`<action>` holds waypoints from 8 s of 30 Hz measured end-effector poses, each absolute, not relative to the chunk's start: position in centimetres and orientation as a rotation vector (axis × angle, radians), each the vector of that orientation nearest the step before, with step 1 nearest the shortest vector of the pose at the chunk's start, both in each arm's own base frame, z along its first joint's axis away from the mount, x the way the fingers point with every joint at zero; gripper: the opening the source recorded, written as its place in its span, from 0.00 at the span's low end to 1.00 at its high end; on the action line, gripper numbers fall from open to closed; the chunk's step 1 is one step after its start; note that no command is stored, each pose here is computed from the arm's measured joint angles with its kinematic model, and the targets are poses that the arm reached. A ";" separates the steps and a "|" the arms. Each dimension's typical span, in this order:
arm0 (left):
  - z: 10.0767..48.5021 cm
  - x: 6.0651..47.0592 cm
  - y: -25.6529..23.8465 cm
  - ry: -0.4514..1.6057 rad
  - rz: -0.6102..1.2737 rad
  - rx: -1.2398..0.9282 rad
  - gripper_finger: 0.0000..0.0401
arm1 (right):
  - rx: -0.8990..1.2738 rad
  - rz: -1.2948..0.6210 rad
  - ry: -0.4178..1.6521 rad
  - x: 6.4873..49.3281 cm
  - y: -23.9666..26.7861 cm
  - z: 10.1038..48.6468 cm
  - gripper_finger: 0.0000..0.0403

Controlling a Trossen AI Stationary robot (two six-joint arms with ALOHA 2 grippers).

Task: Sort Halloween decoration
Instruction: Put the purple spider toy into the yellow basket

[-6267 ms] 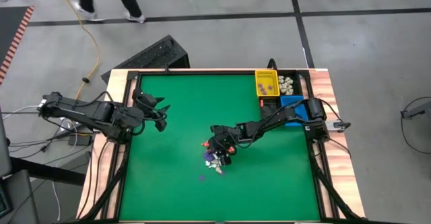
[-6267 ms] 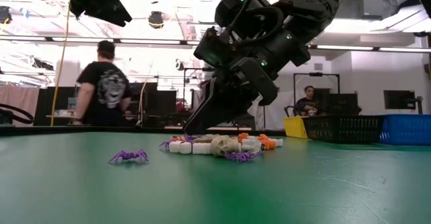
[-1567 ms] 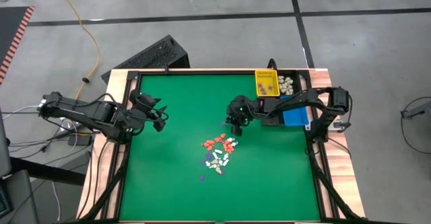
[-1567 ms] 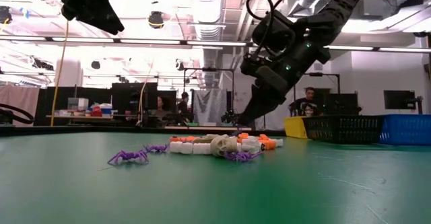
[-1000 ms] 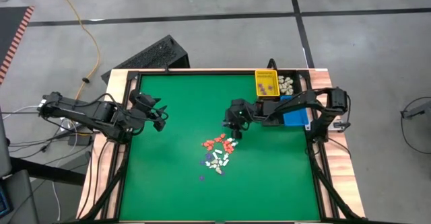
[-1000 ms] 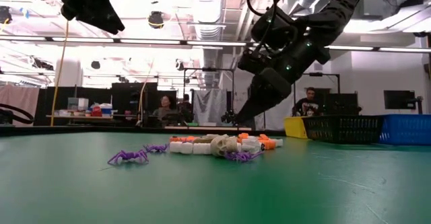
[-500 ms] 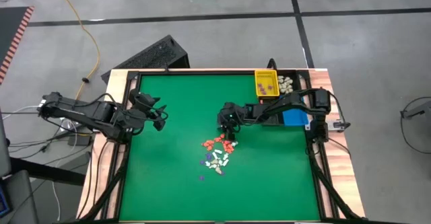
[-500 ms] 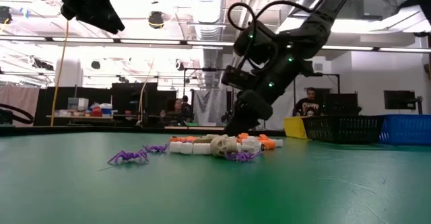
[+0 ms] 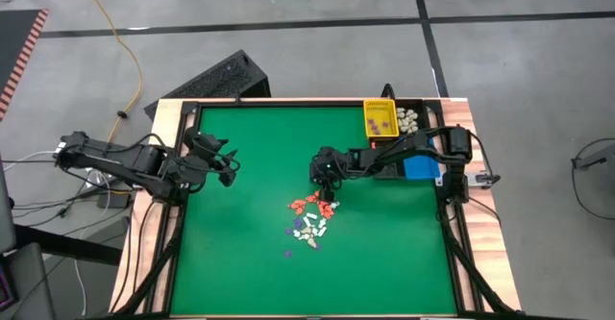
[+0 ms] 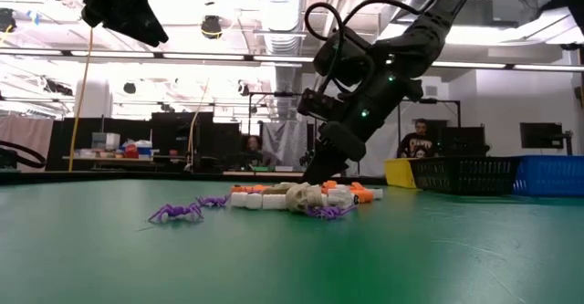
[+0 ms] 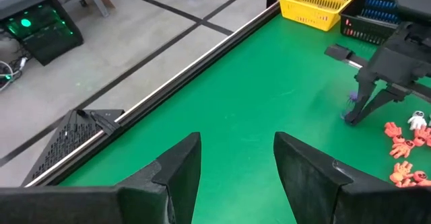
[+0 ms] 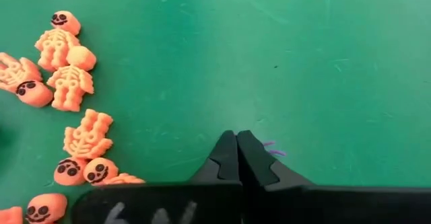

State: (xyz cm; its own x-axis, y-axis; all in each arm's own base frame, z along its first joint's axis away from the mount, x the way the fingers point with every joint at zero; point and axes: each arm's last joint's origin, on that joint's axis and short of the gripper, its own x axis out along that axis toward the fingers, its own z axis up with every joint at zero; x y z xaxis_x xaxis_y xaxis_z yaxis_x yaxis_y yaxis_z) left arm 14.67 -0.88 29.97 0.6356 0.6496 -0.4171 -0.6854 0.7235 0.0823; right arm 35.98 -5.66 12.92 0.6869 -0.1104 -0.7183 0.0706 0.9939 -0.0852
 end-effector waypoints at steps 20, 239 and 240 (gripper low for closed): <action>30.0 14.7 -0.9 0.442 0.755 -0.106 0.44 | -0.089 -0.619 0.639 29.1 -10.5 25.0 0.02; 17.4 9.4 -0.1 -0.106 0.336 -0.229 0.44 | 0.156 -0.537 0.603 31.2 -2.5 10.1 0.54; 17.4 9.4 -0.1 -0.106 0.337 -0.229 0.44 | 0.157 -0.538 0.604 31.2 -2.5 10.1 0.52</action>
State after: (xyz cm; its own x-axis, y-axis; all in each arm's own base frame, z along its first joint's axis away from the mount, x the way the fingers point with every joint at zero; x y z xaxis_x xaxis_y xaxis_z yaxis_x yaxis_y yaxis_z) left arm 9.43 -0.12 17.43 0.9387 0.3386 0.0648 -0.3148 0.9185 -0.2394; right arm 31.17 -2.46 10.10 0.6911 -0.4340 -0.5780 0.5236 0.8518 -0.0135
